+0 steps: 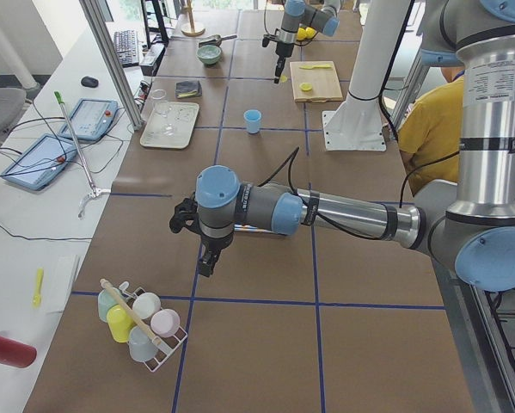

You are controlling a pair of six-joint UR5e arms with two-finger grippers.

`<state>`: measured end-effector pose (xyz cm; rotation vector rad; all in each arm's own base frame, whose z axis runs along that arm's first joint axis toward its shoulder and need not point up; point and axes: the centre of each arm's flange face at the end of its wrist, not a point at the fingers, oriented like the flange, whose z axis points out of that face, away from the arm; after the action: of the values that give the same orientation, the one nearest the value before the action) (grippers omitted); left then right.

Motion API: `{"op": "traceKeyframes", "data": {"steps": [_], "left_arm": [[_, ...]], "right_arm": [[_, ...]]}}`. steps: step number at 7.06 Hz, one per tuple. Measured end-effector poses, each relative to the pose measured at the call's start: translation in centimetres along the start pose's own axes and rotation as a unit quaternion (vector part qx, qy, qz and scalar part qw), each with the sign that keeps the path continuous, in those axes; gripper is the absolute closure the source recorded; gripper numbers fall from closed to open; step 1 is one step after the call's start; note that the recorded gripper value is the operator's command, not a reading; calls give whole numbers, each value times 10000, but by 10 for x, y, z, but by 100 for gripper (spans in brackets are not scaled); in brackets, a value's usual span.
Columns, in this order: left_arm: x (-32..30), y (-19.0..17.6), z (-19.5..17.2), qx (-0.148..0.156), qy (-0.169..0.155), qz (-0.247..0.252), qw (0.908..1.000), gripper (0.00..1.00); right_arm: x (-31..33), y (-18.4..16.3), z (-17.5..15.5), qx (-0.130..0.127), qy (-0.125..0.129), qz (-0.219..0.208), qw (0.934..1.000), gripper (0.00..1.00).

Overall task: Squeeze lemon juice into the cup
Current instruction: 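Carry the lemon with the right gripper over the blue cup, then lower the lemon into the blue cup and open the right gripper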

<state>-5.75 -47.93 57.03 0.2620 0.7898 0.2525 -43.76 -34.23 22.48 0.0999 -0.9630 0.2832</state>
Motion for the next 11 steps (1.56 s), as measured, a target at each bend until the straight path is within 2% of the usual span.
{"op": "traceKeyframes", "data": {"steps": [2, 5, 7, 9, 11], "left_arm": [[0, 3, 0, -5, 2, -15, 10000, 0], [1, 6, -1, -7, 8, -23, 10000, 0], [3, 6, -1, 15, 84, -55, 9999, 0], [5, 6, -2, 30, 146, -72, 9999, 0], [5, 6, -2, 32, 155, -73, 9998, 0]], "right_arm": [[-65, -25, 22, 46, 12, 289, 9996, 75], [-126, -41, 55, 83, 128, 474, 9988, 72], [-139, -45, 70, 87, 242, 511, 9984, 62], [-139, -46, 74, 84, 285, 495, 9983, 60], [-139, -46, 77, 88, 312, 484, 9983, 46]]}}
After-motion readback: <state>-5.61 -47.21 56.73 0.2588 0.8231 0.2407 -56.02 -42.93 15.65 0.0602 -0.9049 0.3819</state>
